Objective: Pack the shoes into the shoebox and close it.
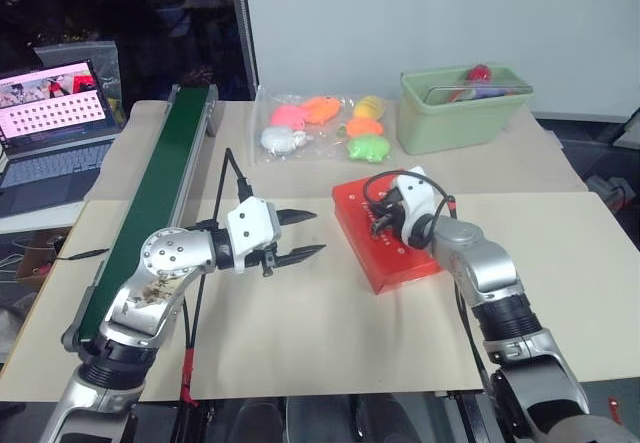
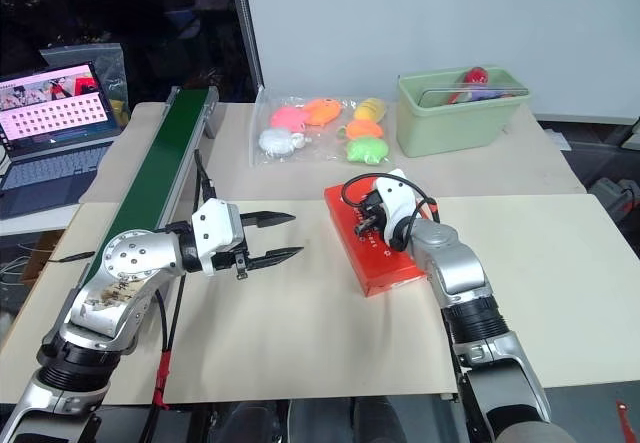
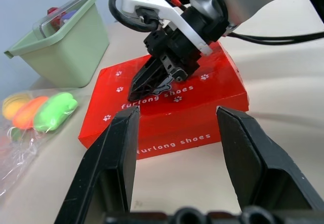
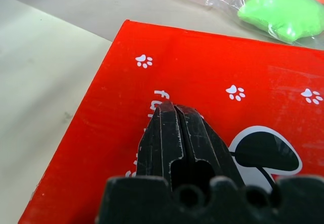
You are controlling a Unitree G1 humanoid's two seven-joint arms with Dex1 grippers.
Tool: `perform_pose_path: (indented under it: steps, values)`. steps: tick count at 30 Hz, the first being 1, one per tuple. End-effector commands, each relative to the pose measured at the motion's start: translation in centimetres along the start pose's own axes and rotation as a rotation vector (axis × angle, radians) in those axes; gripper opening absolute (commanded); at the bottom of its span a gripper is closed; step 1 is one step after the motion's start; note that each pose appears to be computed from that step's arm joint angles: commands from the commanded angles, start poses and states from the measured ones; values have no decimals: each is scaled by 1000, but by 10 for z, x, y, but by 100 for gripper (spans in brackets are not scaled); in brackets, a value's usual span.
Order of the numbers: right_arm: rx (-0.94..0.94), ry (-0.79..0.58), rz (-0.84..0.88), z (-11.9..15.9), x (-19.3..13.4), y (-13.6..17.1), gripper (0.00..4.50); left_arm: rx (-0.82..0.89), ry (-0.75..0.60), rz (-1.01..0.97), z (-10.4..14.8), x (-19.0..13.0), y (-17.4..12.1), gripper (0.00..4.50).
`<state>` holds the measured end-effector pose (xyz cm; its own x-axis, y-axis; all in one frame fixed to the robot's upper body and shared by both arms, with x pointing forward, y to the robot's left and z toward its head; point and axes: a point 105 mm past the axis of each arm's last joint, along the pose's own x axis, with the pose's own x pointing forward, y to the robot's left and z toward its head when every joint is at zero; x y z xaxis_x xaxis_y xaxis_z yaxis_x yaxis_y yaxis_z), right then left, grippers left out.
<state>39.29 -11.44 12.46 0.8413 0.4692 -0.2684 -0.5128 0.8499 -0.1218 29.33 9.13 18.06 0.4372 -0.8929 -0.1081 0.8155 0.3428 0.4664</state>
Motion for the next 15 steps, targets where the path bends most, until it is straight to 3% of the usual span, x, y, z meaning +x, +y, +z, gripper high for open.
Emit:
perform_pose_path:
  steps: [1,5,8,12,15]
  values:
    - [130,-152,-68,24,-15,-17,5,-150,-45,218,1,-11,29,255]
    - [365,-416,-158,75,-57,-51,5,-196,-12,445,-10,-27,55,255]
    - [467,-531,-244,90,-94,-82,5,-253,10,623,-21,-45,71,255]
    - [380,-464,-455,71,-130,-120,5,-369,32,864,-39,-70,87,255]
    - [221,-309,-569,41,-136,-132,5,-410,54,944,-50,-78,88,255]
